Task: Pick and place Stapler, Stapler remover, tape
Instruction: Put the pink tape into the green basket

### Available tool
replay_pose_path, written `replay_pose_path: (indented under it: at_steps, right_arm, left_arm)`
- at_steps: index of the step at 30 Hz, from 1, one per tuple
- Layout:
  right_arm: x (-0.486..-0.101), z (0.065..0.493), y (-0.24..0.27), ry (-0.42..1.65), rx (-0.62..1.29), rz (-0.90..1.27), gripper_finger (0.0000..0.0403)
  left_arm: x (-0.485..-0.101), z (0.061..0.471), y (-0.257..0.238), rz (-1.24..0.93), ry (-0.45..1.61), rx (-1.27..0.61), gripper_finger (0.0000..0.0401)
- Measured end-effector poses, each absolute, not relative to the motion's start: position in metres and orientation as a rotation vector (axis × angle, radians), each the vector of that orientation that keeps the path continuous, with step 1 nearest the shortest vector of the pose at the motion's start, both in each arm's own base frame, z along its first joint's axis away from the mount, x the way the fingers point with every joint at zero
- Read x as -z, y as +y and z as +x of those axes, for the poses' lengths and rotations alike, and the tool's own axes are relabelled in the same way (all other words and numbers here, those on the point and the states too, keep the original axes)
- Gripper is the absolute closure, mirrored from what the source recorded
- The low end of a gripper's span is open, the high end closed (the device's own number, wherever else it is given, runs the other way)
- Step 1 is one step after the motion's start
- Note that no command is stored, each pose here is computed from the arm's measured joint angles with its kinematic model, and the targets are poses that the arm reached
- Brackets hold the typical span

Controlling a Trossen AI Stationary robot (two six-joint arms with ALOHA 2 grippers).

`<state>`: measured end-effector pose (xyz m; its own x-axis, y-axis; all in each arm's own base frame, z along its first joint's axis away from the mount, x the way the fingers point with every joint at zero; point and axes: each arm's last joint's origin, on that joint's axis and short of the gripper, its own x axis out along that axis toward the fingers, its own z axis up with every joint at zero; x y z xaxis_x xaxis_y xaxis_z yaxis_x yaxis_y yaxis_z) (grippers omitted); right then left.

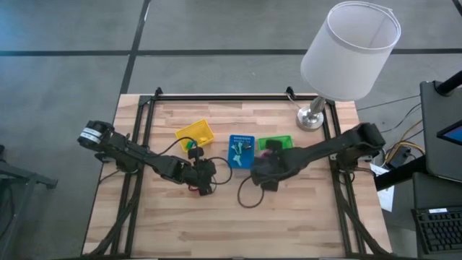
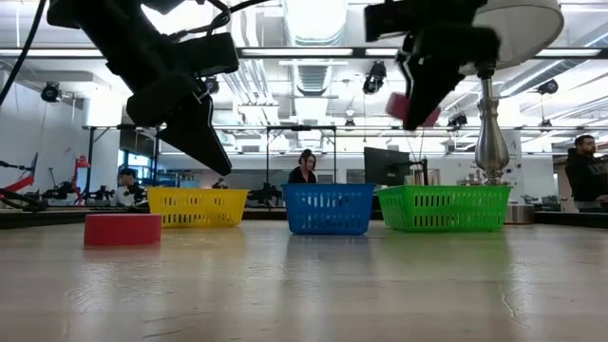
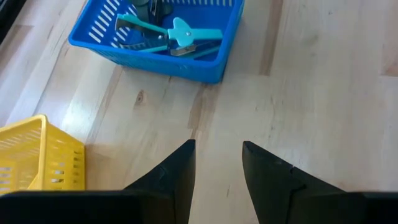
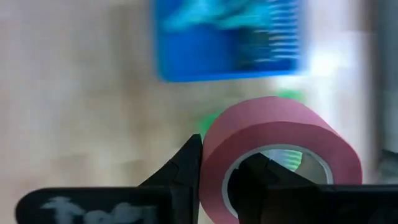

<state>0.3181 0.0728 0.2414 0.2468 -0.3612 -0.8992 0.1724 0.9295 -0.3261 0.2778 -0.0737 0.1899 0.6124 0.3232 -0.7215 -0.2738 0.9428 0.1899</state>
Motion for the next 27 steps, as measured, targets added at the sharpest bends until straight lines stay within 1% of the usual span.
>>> replay_pose_path:
  at_steps: [2, 4, 10, 15, 19, 21, 24, 27]
  right_arm:
    - [-0.248, 0.309, 0.066, 1.229, 0.496, -0.219, 0.0343]
    - [-0.249, 0.3, 0.06, 1.206, 0.591, -0.218, 0.0343]
    - [-0.239, 0.28, 0.039, 1.229, 0.705, -0.07, 0.0342]
    - [-0.215, 0.265, 0.023, 1.319, 0.739, -0.047, 0.0342]
    - [-0.195, 0.258, 0.012, 1.363, 0.724, -0.077, 0.0342]
    - [-0.186, 0.257, 0.006, 1.372, 0.706, -0.059, 0.0342]
    - [-0.178, 0.257, -0.004, 1.381, 0.682, -0.005, 0.0341]
    - [-0.176, 0.258, -0.011, 1.385, 0.656, -0.005, 0.0335]
  left_arm:
    - [-0.19, 0.278, -0.074, 0.062, 0.844, -0.345, 0.0266]
    - [-0.19, 0.278, -0.074, 0.062, 0.843, -0.344, 0.0266]
    - [-0.19, 0.278, -0.074, 0.062, 0.842, -0.344, 0.0266]
    - [-0.19, 0.278, -0.074, 0.062, 0.842, -0.344, 0.0266]
    - [-0.19, 0.278, -0.074, 0.062, 0.841, -0.344, 0.0266]
    - [-0.19, 0.278, -0.074, 0.06, 0.839, -0.344, 0.0266]
    - [-0.19, 0.279, -0.074, 0.059, 0.836, -0.343, 0.0266]
    - [-0.19, 0.279, -0.074, 0.058, 0.835, -0.344, 0.0266]
